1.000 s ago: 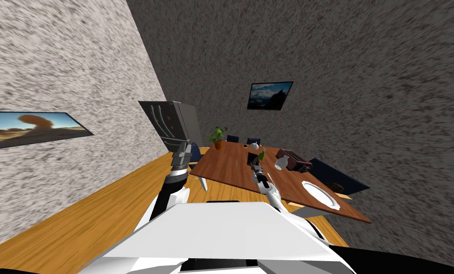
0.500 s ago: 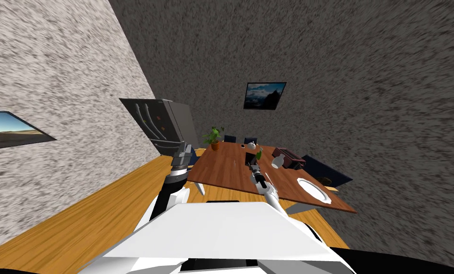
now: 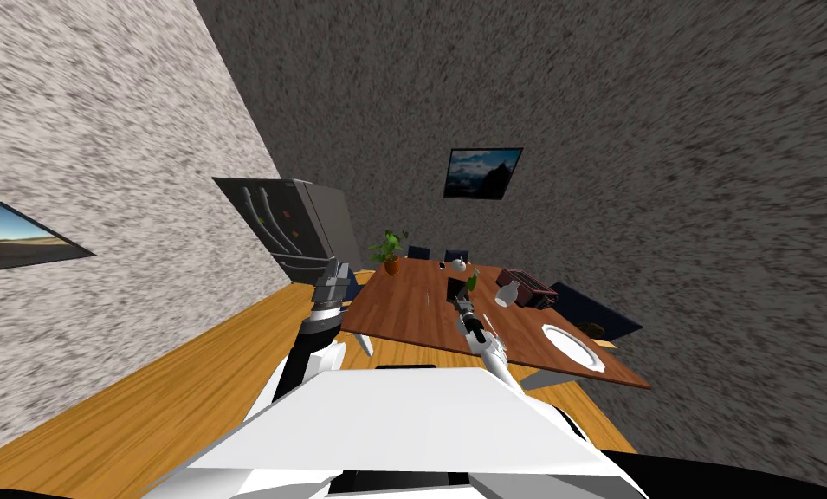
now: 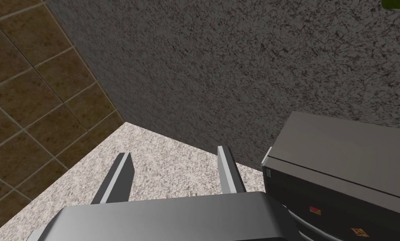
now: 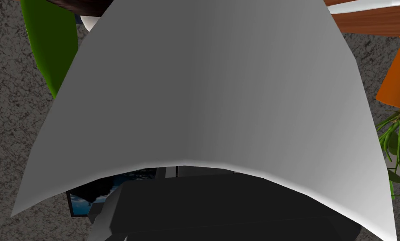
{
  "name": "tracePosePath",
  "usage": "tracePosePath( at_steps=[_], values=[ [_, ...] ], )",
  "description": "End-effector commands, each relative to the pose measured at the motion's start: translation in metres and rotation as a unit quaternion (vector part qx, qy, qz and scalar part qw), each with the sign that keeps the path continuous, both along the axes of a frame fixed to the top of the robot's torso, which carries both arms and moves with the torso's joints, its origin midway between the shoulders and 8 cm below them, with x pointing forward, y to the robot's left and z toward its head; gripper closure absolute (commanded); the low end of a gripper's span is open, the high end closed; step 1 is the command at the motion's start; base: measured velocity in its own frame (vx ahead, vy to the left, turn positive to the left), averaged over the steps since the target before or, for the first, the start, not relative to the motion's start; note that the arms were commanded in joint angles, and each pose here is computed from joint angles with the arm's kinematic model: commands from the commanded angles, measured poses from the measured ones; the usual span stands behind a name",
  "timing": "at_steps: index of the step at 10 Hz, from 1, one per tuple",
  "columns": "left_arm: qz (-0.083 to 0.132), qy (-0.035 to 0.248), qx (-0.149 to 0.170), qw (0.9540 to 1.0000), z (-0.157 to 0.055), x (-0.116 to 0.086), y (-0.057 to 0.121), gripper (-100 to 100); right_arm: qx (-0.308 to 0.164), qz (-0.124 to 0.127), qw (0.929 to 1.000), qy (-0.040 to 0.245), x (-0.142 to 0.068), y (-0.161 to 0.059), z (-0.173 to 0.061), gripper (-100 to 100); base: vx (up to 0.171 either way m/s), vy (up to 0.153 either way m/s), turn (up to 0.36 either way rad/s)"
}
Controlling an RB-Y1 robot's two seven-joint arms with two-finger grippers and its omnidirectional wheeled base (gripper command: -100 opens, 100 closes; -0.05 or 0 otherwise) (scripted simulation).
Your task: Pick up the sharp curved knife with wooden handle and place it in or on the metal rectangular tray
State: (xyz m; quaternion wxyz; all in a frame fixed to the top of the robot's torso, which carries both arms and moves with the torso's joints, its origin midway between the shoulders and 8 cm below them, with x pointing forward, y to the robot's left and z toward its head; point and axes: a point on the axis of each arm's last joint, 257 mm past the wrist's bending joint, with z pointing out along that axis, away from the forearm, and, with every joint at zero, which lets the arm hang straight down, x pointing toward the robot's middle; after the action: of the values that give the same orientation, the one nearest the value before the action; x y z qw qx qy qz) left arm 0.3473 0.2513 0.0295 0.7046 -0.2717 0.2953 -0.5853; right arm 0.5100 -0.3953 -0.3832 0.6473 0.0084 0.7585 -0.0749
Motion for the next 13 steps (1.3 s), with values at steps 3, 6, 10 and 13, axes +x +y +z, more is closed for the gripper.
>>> tracePosePath(
  at_steps=[3, 6, 10, 13],
  values=[
    [0.000, 0.000, 0.000, 1.0000, 0.000, 0.000, 0.000, 0, -0.001, -0.011, 0.9999, 0.000, 0.000, -0.013, 0.000, 100, -0.019, 0.002, 0.073],
    [0.000, 0.000, 0.000, 1.0000, 0.000, 0.000, 0.000, 0, 0.000, -0.036, 0.9993, 0.000, -0.004, -0.038, -0.001, 100, -0.111, -0.010, 0.198],
    [0.000, 0.000, 0.000, 1.0000, 0.000, 0.000, 0.000, 0, -0.001, -0.072, 0.9974, 0.000, -0.011, -0.072, 0.000, 100, -0.088, 0.013, 0.173],
    [0.000, 0.000, 0.000, 1.0000, 0.000, 0.000, 0.000, 0, 0.000, -0.076, 0.9971, 0.001, -0.010, -0.075, 0.000, 0, -0.043, 0.005, 0.065]
  ],
)
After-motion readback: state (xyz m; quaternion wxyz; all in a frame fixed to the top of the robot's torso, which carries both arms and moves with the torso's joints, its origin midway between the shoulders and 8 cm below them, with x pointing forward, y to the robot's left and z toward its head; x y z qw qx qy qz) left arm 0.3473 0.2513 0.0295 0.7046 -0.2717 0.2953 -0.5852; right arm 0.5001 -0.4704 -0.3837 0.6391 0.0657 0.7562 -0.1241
